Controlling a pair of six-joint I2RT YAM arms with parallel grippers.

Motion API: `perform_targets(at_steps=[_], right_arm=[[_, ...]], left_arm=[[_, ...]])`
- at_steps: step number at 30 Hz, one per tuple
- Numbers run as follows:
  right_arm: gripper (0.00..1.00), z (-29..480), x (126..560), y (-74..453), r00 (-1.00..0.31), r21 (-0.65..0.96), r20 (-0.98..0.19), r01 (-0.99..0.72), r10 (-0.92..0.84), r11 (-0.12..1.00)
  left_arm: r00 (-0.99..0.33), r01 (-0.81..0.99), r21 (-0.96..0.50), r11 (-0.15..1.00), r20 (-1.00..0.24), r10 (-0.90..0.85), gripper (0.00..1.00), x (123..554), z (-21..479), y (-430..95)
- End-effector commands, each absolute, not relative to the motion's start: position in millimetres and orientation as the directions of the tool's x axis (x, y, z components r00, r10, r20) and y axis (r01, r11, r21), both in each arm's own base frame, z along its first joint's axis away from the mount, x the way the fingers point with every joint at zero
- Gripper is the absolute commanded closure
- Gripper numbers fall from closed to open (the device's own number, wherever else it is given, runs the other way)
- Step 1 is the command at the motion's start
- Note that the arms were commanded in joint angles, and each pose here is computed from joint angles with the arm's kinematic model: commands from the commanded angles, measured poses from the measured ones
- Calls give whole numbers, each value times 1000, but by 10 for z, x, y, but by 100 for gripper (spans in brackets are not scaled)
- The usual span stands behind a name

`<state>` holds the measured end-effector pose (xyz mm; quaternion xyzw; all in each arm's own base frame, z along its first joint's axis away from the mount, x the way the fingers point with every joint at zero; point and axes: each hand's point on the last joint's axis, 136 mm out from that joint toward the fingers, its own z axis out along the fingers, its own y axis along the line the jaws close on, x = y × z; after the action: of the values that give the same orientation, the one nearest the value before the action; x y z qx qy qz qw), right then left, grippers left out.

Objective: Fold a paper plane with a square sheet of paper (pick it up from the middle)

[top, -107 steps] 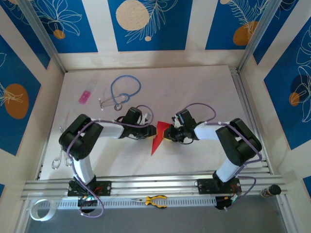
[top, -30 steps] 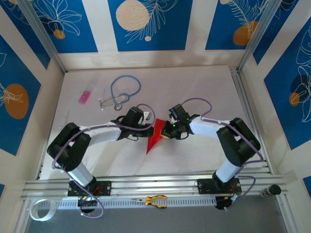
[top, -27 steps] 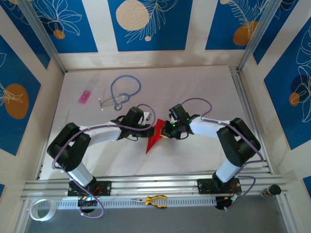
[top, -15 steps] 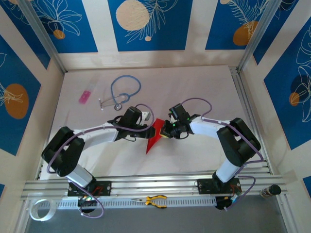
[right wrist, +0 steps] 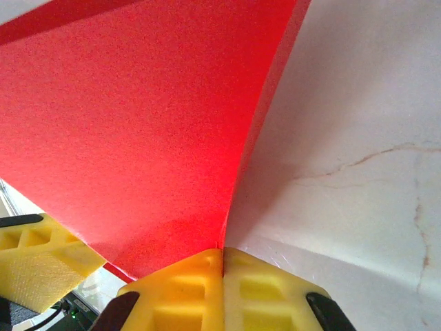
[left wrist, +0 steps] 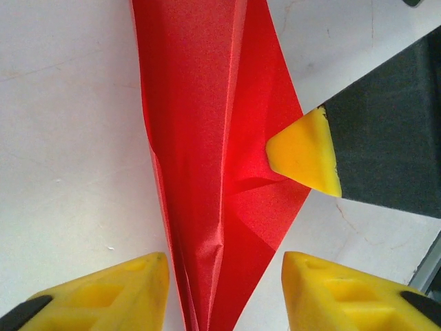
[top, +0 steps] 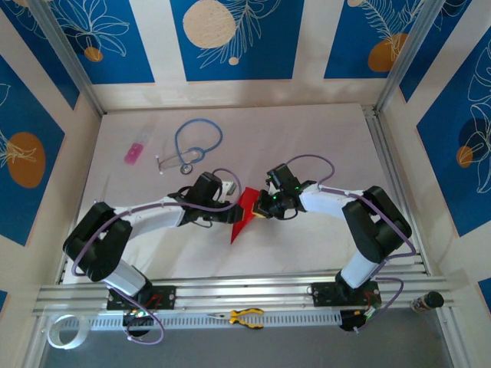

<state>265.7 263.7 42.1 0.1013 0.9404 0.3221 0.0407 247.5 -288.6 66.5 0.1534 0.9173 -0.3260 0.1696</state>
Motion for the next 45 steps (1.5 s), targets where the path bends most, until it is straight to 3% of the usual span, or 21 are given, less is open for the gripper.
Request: perform_targets(at_steps=[1, 11, 21, 45], right_arm=[[98, 498, 2691, 2694, -978, 633, -5, 160, 211, 757], [98, 503, 2708, 2714, -977, 636, -2, 162, 211, 755], [98, 484, 2708, 2720, -977, 635, 4, 166, 212, 755], [98, 481, 2699, 2730, -979, 635, 10, 164, 204, 755]], left_arm=[[-899, 398, -563, 724, -396, 187, 56, 2389, 655, -2909], [-907, 384, -575, 723, -380, 179, 65, 2342, 630, -2915], [-901, 400, -555, 730, -385, 201, 66, 2300, 604, -2940], [-888, 436, -536, 723, -387, 248, 54, 2320, 559, -3023]])
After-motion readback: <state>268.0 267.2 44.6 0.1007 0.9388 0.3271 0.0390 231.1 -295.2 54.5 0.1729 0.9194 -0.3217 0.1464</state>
